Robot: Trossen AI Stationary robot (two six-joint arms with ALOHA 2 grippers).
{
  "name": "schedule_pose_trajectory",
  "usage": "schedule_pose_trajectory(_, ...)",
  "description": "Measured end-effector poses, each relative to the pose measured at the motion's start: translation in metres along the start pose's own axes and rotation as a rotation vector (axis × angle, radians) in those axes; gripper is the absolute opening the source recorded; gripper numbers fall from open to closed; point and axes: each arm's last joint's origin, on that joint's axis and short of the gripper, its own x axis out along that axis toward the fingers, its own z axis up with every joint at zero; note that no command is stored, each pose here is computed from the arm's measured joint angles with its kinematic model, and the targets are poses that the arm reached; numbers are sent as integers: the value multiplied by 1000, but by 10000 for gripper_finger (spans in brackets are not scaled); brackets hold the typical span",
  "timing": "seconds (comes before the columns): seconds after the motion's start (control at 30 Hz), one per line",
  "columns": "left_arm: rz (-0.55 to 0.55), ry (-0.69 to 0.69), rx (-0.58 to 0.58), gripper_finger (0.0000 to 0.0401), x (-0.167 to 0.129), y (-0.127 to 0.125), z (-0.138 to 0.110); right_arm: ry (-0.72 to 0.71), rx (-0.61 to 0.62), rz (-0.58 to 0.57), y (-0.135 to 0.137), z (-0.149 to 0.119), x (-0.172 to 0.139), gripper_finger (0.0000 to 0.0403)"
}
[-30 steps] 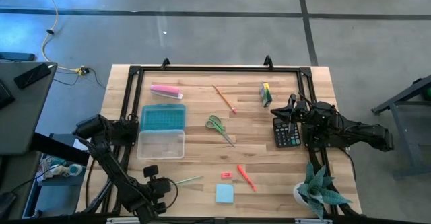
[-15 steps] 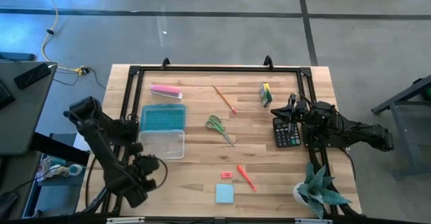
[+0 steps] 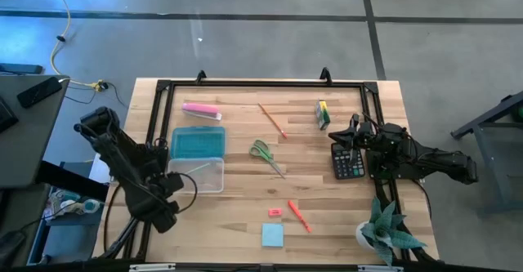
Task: Pack school essentials
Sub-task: Put the blue pencil into the supply box, then put the yellow pencil into the supply box
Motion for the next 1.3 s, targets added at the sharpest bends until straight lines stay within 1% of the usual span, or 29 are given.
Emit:
schedule_pose_trajectory(0.2,-21,37,38,26,15,0,15,0,0,0,0,0,0,0)
schedule_pose_trajectory(0.43,-15,72,106,26,22,7,38,0,0,0,0,0,0,0)
schedule_pose_trajectory(0.53,-36,74,122,26,24,7,46,0,0,0,0,0,0,0)
schedule_pose_trajectory(0.67,-71,84,121,26,26,8,55,0,0,0,0,0,0,0)
schedule_pose_trajectory(0.87,-86,104,104,27,28,9,61,0,0,0,0,0,0,0)
schedule_pose_trajectory(0.97,-96,100,118,39,28,9,61,0,0,0,0,0,0,0)
schedule_pose_trajectory(1.1,-136,80,148,71,28,5,63,0,0,0,0,0,0,0)
schedule_pose_trajectory(1.3,-142,74,148,115,28,4,64,0,0,0,0,0,0,0)
